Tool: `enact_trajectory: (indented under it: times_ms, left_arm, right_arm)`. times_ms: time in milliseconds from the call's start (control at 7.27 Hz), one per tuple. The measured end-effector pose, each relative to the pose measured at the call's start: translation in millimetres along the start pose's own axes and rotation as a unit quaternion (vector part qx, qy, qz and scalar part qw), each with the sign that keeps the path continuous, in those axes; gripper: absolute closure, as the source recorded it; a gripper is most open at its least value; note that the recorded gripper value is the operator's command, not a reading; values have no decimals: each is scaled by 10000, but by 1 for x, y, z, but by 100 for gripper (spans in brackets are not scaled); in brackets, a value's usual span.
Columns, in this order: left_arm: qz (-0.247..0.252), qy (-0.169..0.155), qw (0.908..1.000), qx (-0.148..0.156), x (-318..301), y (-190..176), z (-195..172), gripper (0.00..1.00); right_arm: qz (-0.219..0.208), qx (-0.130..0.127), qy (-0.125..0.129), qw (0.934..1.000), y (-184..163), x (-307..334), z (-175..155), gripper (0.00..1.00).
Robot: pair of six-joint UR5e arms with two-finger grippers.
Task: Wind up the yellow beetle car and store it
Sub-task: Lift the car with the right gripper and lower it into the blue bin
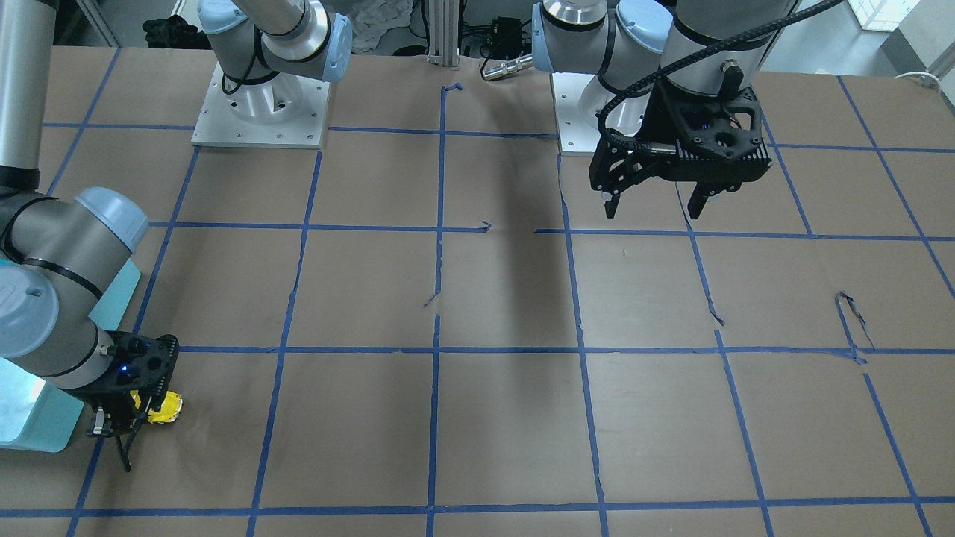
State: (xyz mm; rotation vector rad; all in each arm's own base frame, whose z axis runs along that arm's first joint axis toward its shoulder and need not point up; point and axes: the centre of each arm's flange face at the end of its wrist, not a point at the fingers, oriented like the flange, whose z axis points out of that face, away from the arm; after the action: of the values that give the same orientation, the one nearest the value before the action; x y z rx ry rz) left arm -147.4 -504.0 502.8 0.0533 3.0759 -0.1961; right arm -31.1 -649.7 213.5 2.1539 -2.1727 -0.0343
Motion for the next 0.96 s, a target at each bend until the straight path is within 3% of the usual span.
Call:
enact_trajectory:
  times_ms: [275,550,688,962]
  left_arm:
    - [-4,6,10000,34,0,0,0,0]
    - [-3,12,10000,66,1,0,-1,0]
    - [-3,16,10000,71,1,0,-1,0]
    - [1,28,9999,99,2,-1,-2,0]
  right_arm:
    - [-14,-27,186,9998,-2,0,-42,100]
    - [23,-84,180,9998,4,-13,-96,100]
    - [97,-92,111,9998,19,-26,-120,100]
    - [346,-22,-193,9992,96,-57,-136,100]
